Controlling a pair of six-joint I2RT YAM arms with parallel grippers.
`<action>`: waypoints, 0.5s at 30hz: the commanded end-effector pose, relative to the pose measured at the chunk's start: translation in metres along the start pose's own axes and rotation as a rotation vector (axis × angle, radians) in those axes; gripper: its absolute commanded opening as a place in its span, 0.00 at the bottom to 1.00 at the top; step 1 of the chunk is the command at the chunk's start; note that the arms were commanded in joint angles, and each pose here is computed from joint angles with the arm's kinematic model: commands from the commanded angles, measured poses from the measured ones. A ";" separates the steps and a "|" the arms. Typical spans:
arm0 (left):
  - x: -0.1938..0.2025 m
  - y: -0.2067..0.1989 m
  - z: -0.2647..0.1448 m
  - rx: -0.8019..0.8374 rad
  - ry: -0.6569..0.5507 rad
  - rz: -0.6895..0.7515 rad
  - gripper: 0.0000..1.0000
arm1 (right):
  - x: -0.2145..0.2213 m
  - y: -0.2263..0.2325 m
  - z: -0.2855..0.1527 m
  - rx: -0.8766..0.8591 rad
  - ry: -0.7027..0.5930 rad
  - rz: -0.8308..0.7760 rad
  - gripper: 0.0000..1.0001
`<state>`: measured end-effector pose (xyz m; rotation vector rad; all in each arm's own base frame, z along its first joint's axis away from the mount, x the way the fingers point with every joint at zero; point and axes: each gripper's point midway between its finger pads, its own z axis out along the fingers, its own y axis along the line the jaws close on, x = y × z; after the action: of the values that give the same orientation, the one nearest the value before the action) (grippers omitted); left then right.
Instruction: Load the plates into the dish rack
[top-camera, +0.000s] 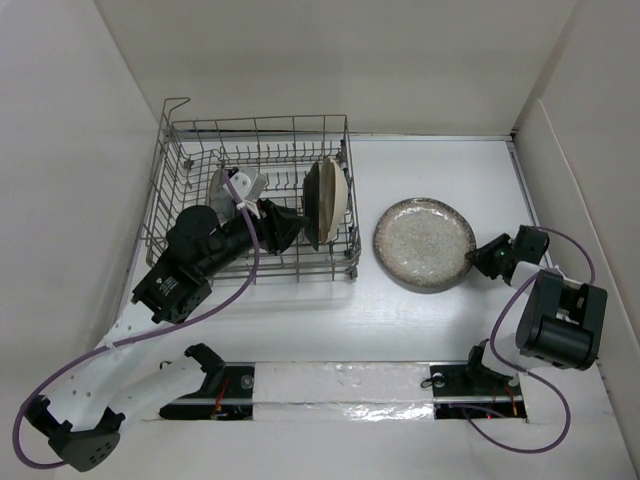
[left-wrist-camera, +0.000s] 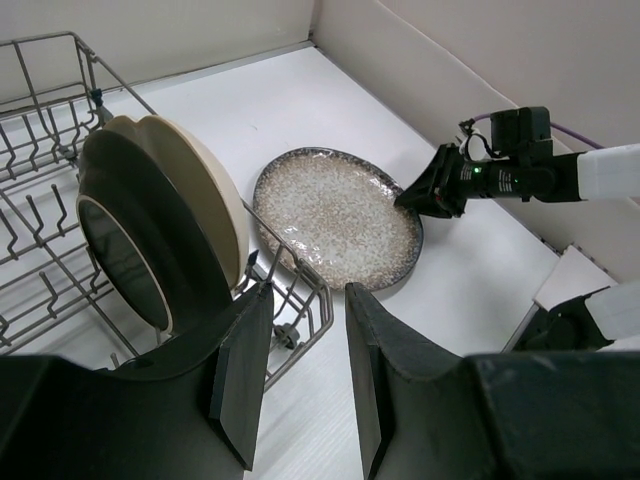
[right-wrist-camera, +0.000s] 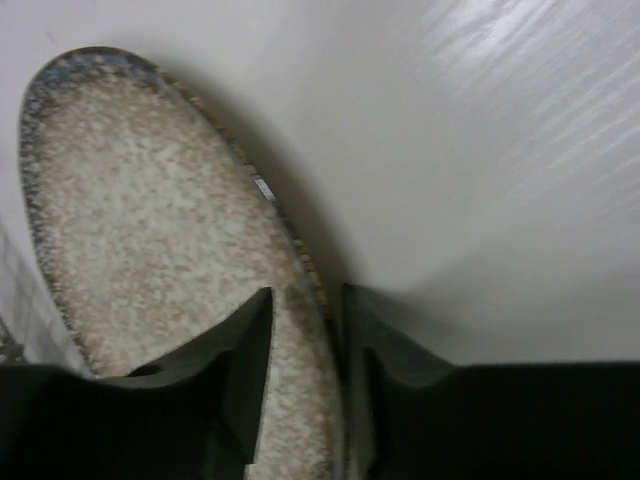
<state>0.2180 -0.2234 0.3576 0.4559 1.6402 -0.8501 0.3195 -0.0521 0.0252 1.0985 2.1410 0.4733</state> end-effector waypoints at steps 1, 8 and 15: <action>-0.013 -0.005 -0.004 0.019 -0.052 0.020 0.32 | 0.046 -0.045 0.000 0.135 0.159 0.027 0.24; -0.008 -0.001 0.001 0.003 -0.041 0.018 0.30 | 0.037 -0.042 -0.001 0.070 0.067 0.106 0.00; 0.013 0.002 0.023 0.013 0.035 -0.022 0.21 | -0.053 0.034 -0.059 -0.157 -0.322 0.190 0.00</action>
<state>0.2274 -0.2313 0.3454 0.4568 1.6832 -0.8467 0.3010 -0.0423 0.0585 1.1524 1.9444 0.5800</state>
